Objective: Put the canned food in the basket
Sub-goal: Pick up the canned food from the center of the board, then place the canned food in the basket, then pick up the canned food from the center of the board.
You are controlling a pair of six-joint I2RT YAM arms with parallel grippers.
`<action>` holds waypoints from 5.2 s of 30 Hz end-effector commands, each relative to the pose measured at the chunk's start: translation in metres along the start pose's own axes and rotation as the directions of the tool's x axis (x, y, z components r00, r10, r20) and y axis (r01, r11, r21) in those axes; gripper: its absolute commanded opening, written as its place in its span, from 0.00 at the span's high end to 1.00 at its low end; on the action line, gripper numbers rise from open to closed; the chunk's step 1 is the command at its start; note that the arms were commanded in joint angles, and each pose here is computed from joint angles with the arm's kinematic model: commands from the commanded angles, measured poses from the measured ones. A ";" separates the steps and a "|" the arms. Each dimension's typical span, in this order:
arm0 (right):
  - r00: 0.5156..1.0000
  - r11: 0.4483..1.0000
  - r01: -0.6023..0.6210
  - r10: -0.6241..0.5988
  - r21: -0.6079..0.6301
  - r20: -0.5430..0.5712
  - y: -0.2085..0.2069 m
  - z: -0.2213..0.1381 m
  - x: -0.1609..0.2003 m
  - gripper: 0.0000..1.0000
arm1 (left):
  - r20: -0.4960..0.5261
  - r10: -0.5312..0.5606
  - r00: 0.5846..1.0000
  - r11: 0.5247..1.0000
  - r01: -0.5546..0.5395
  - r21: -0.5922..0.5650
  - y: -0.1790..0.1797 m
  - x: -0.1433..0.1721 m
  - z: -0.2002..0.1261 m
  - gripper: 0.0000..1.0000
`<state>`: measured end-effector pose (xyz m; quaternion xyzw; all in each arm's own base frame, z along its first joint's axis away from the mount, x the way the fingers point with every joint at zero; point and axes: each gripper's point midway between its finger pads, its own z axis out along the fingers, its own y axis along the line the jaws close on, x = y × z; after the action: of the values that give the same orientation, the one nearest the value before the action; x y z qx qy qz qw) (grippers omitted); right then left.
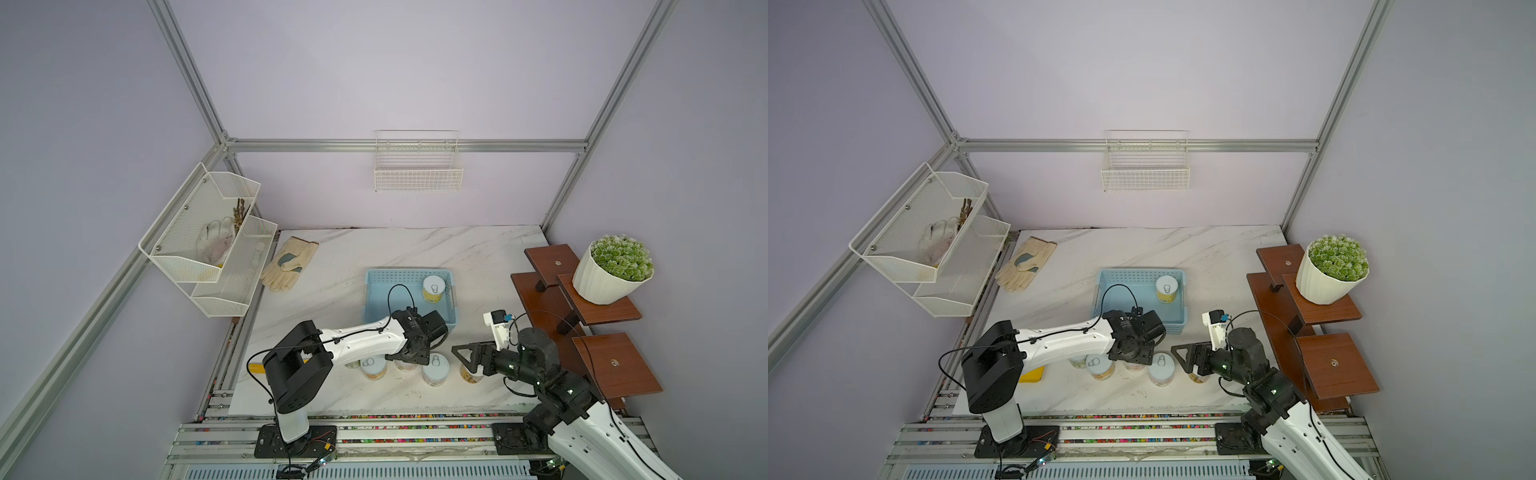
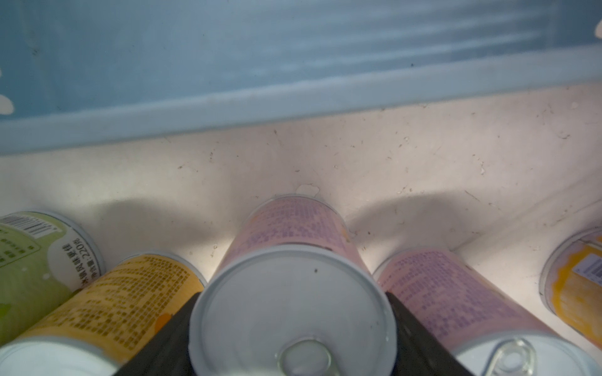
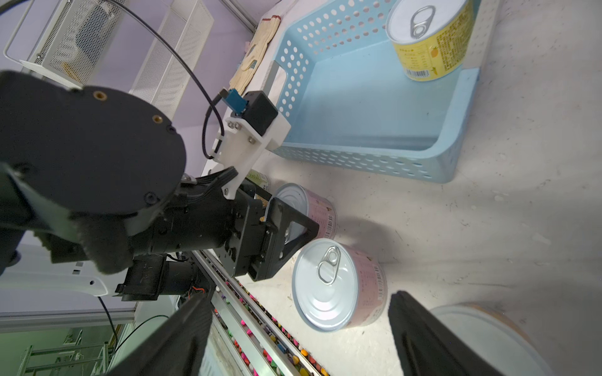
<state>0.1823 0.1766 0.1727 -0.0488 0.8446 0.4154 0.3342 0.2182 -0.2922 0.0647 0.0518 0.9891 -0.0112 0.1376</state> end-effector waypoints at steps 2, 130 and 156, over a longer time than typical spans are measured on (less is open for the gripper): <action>0.999 0.997 0.032 -0.032 -0.071 0.005 0.011 0.004 -0.002 0.08 | 0.042 -0.003 0.999 1.000 0.003 -0.001 0.008 -0.004 -0.018 0.28; 0.899 0.901 0.432 -0.425 -0.050 0.109 0.046 0.041 -0.053 0.05 | 0.341 0.113 0.933 0.961 -0.189 0.200 0.032 -0.191 -0.114 0.00; 0.921 0.923 0.360 -0.327 0.139 -0.212 0.039 0.042 0.013 0.03 | 0.607 -0.016 0.794 0.659 -0.449 0.604 0.035 -0.056 -0.175 0.00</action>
<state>0.1767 0.2521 0.1838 -0.2381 0.8506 0.3235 0.3393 0.2335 -0.2418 0.2164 0.1967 0.8509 -0.3387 0.3501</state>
